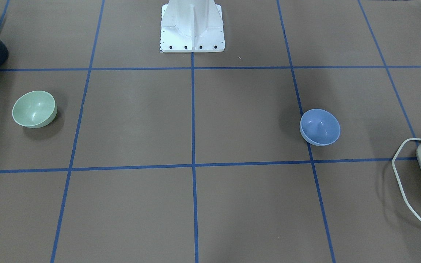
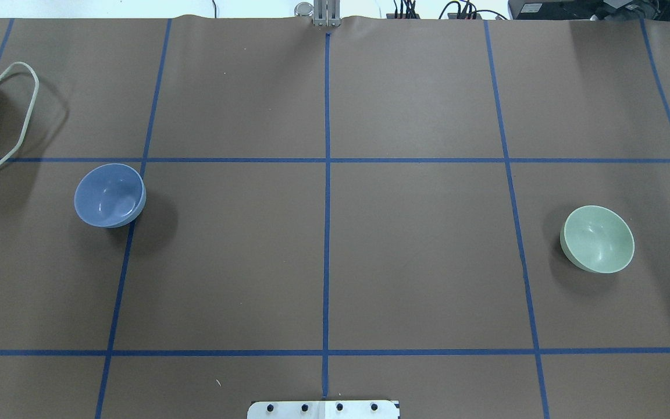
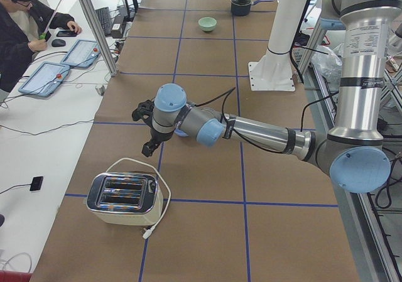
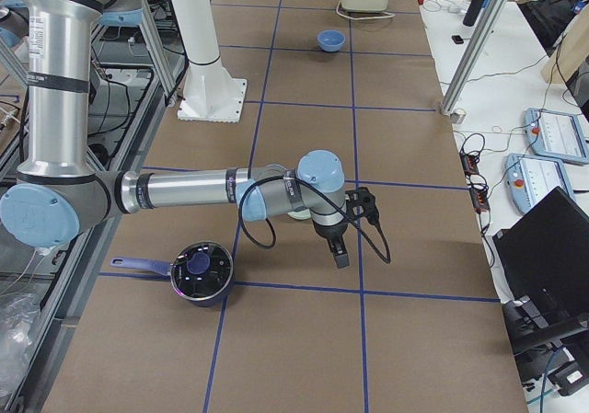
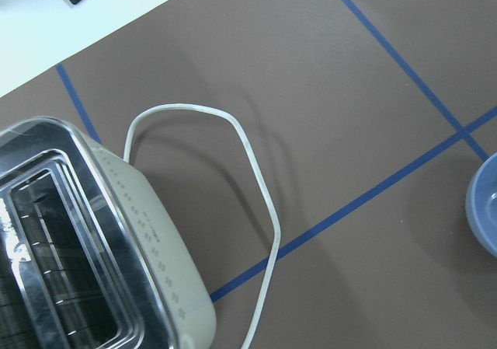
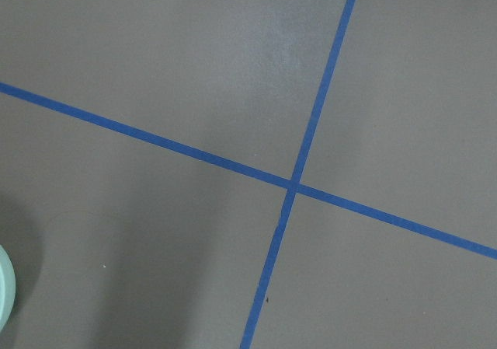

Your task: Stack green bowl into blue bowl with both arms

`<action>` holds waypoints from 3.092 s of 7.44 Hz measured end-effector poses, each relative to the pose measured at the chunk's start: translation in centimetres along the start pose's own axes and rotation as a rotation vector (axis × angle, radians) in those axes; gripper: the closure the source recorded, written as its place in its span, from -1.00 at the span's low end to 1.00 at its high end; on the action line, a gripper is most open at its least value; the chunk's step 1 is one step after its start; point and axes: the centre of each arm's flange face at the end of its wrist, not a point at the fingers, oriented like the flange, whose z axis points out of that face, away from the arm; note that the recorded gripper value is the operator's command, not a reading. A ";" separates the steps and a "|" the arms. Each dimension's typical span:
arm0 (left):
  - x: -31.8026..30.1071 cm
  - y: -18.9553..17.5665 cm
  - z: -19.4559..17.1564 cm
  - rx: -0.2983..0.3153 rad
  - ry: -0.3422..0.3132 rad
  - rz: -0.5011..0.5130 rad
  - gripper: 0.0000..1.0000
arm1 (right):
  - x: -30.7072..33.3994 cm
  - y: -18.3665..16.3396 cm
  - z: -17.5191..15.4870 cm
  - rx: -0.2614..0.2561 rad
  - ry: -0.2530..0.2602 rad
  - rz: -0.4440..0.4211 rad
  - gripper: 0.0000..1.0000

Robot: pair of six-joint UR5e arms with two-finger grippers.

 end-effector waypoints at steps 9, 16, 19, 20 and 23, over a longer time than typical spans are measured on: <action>17.5 -1.6 17.8 -0.112 0.005 -0.319 0.03 | -7.6 -1.8 5.5 0.024 0.035 0.115 -1.00; 21.1 -5.6 19.0 -0.095 0.032 -0.286 1.00 | -7.5 -1.8 5.6 0.023 0.036 0.116 -1.00; 31.4 -14.6 14.6 -0.113 0.059 -0.381 1.00 | -7.6 -1.8 5.6 0.023 0.034 0.116 -1.00; 37.9 -16.8 15.5 -0.130 0.077 -0.411 1.00 | -7.6 -1.8 5.6 0.023 0.033 0.115 -1.00; 52.6 -20.9 20.5 -0.147 0.081 -0.453 1.00 | -7.6 -1.9 5.6 0.024 0.032 0.115 -1.00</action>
